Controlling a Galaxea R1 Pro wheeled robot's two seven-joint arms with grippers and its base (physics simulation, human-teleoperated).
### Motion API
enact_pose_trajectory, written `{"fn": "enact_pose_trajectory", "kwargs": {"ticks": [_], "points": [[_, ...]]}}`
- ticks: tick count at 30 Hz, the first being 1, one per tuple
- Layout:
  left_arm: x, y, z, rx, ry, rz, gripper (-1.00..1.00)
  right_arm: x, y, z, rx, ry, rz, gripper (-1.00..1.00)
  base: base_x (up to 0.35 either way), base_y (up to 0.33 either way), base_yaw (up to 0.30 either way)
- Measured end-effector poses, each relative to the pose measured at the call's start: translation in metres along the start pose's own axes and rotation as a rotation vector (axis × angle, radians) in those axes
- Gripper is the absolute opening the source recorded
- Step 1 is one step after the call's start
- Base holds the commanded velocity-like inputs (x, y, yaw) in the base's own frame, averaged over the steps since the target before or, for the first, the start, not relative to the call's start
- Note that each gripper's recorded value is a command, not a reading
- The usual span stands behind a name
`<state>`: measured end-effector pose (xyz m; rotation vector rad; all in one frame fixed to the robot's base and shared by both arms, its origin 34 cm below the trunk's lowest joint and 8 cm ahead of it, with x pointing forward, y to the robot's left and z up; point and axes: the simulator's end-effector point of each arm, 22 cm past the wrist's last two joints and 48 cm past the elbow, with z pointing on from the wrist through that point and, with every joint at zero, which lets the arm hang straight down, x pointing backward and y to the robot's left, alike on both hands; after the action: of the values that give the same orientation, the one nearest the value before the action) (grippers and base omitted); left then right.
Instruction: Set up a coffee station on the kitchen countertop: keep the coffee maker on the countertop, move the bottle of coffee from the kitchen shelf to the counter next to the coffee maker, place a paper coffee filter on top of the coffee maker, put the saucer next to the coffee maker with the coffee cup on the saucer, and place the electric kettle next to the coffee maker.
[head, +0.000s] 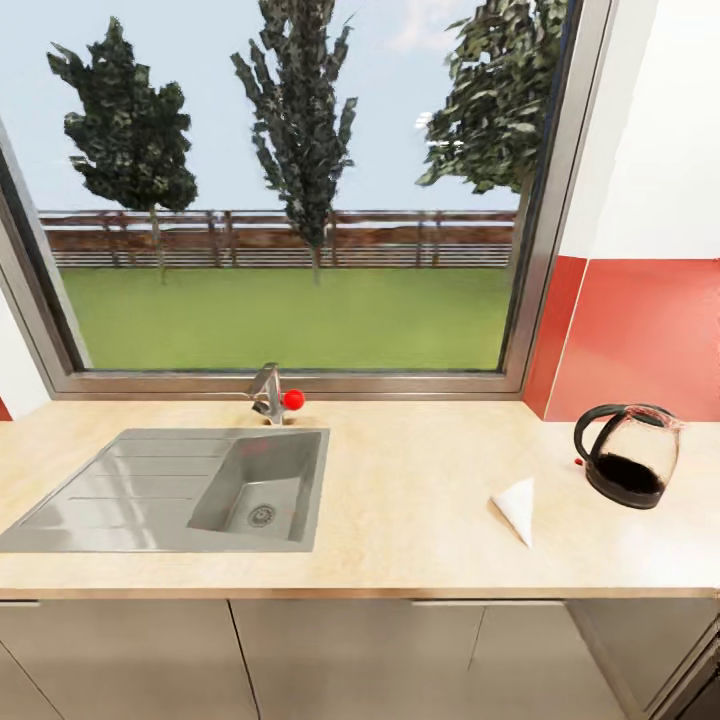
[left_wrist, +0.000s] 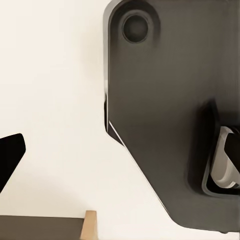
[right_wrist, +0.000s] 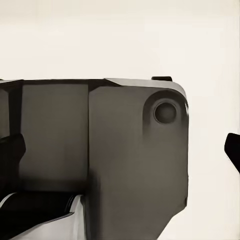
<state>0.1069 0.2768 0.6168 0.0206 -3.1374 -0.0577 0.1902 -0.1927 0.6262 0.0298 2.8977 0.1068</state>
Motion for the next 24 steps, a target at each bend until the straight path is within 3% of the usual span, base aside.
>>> {"fn": "enact_pose_trajectory", "kwargs": {"ticks": [14,20,24], "points": [[0.001,0.001,0.0,-0.001,0.001,-0.002,1.0,0.001,0.0,0.0,-0.001,0.001,-0.006,1.0,0.061,-0.282,0.0],[0.003,0.001,0.0,-0.001,0.004,0.0,1.0,-0.002,0.002,0.0,-0.008,-0.004,-0.018,1.0,0.081,-0.091,0.0],[0.006,0.0,0.0,0.002,0.009,0.01,1.0,-0.033,0.004,0.002,-0.012,-0.07,-0.051,1.0,0.011,-0.011,0.0]]}}
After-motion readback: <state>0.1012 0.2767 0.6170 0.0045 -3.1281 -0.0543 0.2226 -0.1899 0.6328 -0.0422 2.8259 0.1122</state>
